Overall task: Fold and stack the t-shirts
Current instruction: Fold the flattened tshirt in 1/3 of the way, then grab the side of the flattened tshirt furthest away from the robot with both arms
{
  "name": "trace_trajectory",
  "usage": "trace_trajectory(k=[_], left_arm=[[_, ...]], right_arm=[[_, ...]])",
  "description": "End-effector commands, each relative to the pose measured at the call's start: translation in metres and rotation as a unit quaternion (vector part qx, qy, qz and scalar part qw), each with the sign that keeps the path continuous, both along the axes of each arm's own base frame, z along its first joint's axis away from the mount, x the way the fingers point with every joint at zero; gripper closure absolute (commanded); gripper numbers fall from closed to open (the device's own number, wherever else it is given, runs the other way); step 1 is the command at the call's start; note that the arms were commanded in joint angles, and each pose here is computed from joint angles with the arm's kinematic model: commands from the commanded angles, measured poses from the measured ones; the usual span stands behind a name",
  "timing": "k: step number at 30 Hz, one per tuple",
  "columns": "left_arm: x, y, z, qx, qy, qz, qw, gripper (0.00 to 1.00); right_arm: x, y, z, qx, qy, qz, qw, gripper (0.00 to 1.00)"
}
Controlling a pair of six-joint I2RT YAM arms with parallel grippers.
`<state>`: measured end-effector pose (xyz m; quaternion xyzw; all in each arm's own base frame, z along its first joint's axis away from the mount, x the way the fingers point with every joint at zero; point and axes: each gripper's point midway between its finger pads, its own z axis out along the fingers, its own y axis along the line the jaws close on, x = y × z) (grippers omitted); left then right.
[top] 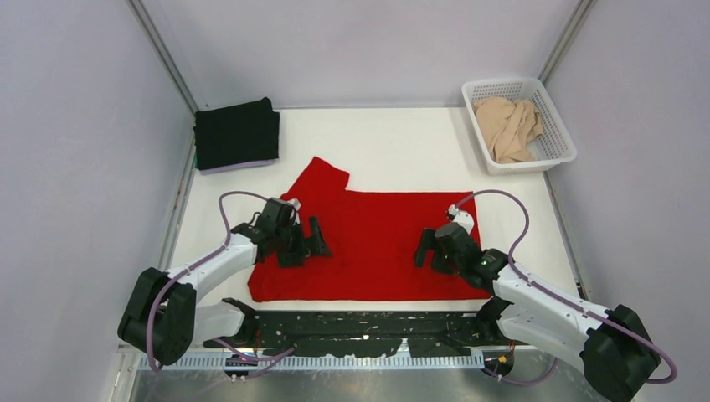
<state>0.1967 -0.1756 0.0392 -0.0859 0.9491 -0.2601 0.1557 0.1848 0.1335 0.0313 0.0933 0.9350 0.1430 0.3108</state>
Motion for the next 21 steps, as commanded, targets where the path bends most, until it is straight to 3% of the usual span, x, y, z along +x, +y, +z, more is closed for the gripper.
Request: trace_trajectory(k=[1,11,21], left_arm=[[0.006,0.005,0.021,0.03,-0.011,-0.013,0.999,0.01],[0.095,0.003,0.086,0.051,-0.093,0.016,0.994,0.01],[0.262,0.014,0.097,0.052,-0.129,0.06,0.988,0.01]], right_arm=[[0.027,-0.002,0.042,-0.029,-0.067,0.004,0.997,0.05],[0.066,0.014,0.094,-0.026,-0.155,0.02,0.987,0.05],[0.075,0.013,0.08,-0.037,-0.145,0.034,0.988,0.04]])
